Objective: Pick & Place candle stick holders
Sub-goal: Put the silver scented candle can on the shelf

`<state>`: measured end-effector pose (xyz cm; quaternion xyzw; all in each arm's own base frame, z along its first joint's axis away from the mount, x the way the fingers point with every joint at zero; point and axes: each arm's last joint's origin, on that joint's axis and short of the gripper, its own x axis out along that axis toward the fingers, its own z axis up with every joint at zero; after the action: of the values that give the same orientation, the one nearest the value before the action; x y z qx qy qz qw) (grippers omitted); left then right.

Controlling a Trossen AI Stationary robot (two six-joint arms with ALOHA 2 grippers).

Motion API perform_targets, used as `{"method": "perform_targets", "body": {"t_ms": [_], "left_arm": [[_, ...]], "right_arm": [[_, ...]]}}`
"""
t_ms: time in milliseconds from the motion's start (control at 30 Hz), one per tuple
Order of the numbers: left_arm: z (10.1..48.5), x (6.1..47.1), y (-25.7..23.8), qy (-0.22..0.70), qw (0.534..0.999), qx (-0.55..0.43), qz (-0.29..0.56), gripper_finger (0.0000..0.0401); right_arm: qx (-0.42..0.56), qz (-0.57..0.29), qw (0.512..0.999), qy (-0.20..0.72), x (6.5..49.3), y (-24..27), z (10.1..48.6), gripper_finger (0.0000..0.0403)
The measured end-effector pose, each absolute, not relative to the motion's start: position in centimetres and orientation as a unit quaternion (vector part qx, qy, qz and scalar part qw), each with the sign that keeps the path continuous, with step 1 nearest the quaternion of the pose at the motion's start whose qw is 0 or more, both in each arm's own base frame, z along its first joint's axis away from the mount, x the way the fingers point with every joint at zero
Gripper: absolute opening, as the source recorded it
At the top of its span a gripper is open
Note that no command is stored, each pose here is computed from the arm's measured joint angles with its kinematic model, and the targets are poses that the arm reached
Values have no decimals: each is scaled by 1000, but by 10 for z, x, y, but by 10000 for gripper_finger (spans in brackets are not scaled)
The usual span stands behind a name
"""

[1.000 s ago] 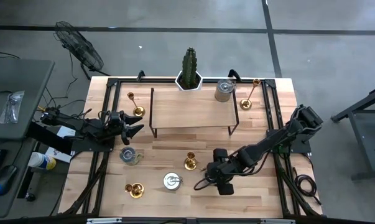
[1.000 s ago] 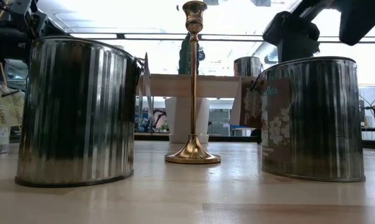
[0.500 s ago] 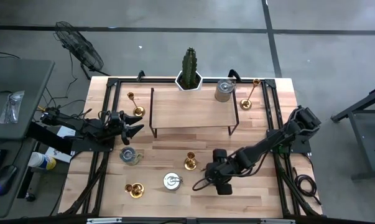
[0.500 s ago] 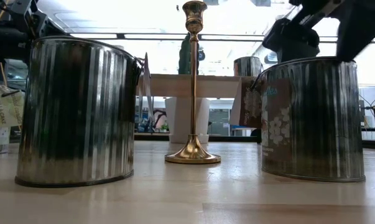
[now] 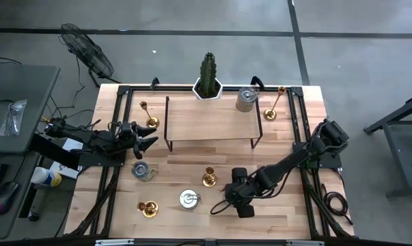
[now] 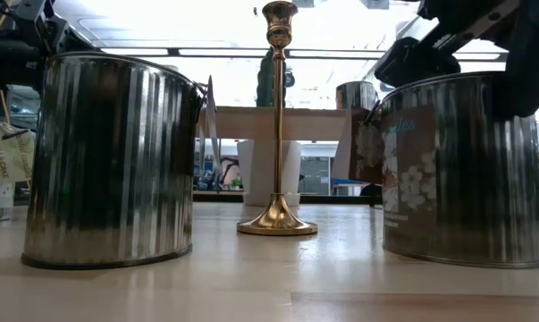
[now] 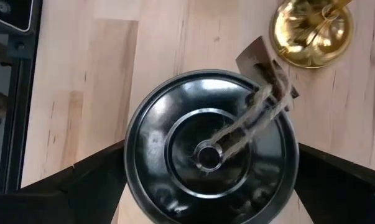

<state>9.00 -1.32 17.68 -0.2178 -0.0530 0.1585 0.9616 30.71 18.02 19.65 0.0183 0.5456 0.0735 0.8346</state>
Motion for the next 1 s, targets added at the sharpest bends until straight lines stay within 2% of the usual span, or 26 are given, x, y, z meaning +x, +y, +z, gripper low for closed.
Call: {"method": "perform_targets", "body": {"t_ms": [1000], "left_arm": [[177, 90, -13, -54, 961, -218, 158, 245]], "right_arm": [[10, 83, 836, 543, 316, 185, 180, 398]]}}
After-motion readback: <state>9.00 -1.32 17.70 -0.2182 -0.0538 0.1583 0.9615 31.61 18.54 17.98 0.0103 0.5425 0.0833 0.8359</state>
